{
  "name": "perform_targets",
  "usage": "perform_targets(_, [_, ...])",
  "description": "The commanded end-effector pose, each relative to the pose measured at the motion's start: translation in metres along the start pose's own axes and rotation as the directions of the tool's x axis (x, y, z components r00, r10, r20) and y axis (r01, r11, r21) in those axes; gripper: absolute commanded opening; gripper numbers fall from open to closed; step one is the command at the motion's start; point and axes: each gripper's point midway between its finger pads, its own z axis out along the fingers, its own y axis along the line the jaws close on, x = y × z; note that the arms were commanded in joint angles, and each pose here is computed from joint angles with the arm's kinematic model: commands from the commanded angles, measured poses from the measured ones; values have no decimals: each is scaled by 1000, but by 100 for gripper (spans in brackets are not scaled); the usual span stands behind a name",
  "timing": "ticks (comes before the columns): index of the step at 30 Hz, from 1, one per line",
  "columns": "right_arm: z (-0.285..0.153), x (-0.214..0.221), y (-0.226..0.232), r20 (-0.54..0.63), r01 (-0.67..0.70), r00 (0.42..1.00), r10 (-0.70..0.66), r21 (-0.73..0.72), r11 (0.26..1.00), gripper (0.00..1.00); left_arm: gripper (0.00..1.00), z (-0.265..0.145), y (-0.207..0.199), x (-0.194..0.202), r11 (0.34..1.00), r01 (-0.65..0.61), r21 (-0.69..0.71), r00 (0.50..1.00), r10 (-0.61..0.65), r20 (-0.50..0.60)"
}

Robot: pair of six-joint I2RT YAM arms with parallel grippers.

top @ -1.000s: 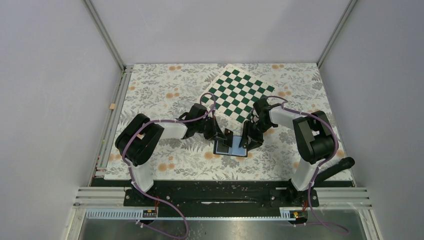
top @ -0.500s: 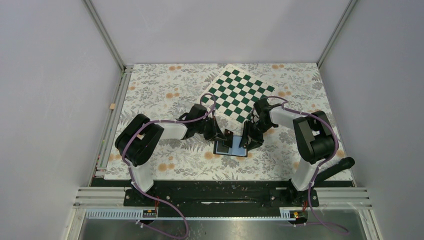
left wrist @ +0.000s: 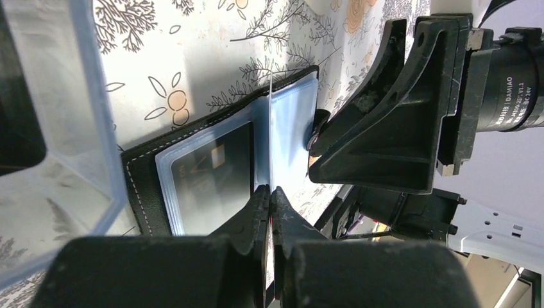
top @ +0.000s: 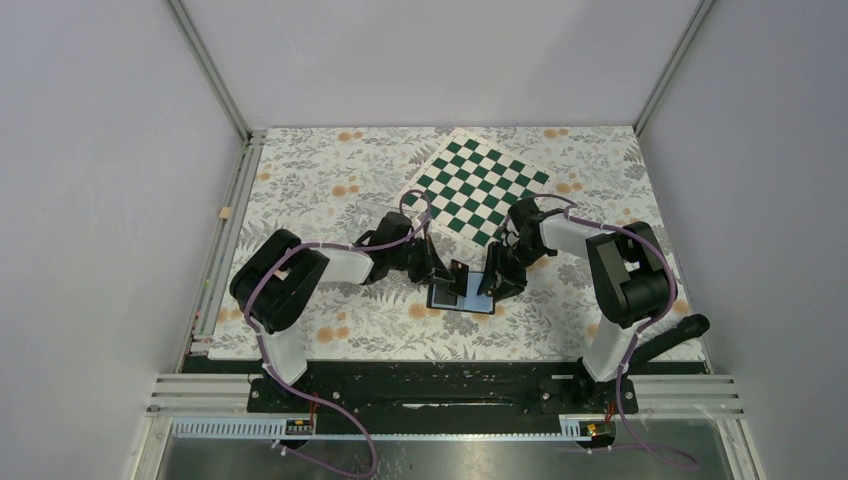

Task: Put the credit cards into the card holder
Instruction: Insert the credit card into the card holder.

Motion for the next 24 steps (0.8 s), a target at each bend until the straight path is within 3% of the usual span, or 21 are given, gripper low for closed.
perform_targets(1, [2,-2,3,12,5,1000,-4,-25,1000,52,0,-4,4,15,999,31,-8,999,-31,-28])
perform_targets(10, [2,-1,3,11,7,1000,-6,-28,1000,52,0,0,23,27,996,35,-79,998,-40,-55])
perform_targets(24, [2,-1,3,8,5,1000,-5,-34,999,52,0,12,21,36,995,27,-92,994,-36,-104])
